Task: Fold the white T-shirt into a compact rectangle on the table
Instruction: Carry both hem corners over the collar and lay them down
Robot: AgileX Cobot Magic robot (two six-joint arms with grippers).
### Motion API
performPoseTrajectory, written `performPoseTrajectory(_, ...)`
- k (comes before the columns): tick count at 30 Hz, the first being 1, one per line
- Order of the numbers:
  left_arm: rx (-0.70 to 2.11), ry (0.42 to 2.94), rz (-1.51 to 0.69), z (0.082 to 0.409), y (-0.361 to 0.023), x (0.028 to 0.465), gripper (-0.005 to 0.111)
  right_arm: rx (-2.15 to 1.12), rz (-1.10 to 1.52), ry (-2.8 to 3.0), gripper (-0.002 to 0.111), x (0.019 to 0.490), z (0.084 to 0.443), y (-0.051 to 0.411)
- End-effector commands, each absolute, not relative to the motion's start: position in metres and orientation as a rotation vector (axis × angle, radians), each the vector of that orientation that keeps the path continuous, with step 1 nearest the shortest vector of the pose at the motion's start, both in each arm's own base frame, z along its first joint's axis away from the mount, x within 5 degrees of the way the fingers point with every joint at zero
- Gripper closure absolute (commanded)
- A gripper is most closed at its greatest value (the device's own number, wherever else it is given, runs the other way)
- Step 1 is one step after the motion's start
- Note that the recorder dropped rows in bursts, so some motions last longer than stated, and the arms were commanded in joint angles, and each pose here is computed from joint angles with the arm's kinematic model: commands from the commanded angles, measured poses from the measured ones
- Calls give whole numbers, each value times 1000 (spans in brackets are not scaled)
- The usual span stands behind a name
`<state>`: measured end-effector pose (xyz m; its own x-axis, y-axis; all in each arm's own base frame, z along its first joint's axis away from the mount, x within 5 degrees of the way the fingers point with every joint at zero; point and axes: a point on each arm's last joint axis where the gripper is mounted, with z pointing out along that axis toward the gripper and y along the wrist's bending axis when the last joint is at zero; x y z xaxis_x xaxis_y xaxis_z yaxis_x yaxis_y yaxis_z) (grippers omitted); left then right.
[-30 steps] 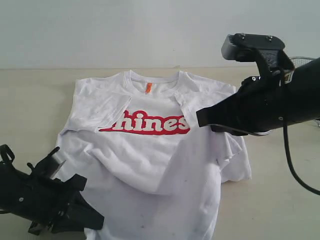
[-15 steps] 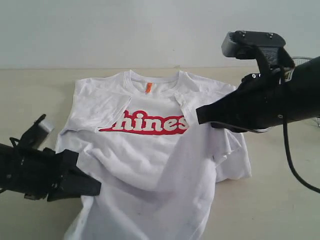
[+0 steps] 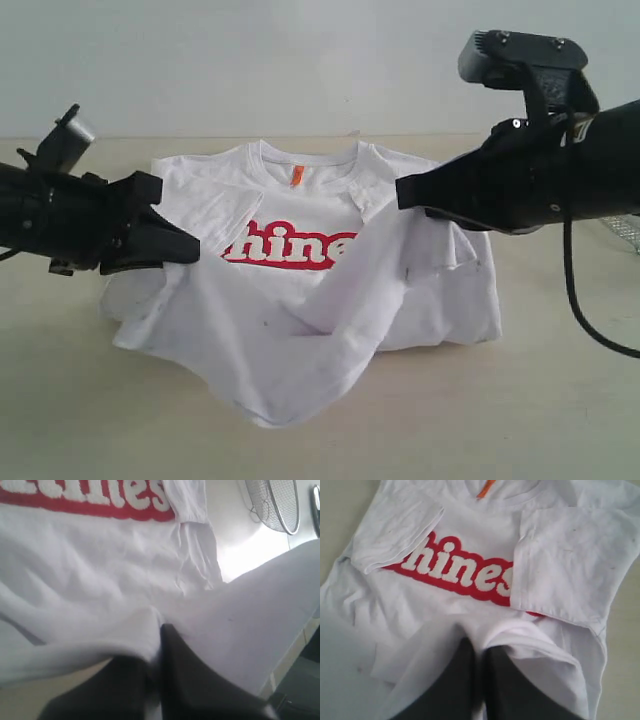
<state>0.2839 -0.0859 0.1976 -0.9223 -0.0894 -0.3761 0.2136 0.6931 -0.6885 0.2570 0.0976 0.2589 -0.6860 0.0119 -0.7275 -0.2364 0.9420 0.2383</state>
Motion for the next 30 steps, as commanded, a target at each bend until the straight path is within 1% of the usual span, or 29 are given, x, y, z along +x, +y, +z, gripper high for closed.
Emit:
performPoseTrajectory(1, 64, 2491, -1013, 206, -78, 294, 102, -76, 359, 2261, 109, 271, 258, 83)
performPoseTrajectory(7, -1, 2448, -962, 214, -59, 305, 102, -39, 339, 2248, 109, 285, 260, 76)
performPoseTrajectory(11, -19, 2417, -913, 218, -54, 313, 102, -37, 339, 2253, 109, 296, 258, 79)
performPoseTrajectory(14, -30, 2396, -920, 221, -54, 324, 102, -30, 336, 2246, 109, 302, 256, 80)
performPoseTrajectory(22, -49, 2412, -942, 205, -55, 353, 102, -6, 313, 2220, 109, 315, 244, 80)
performPoseTrajectory(30, -73, 2391, -840, 196, -49, 377, 102, 20, 273, 2187, 109, 343, 221, 83)
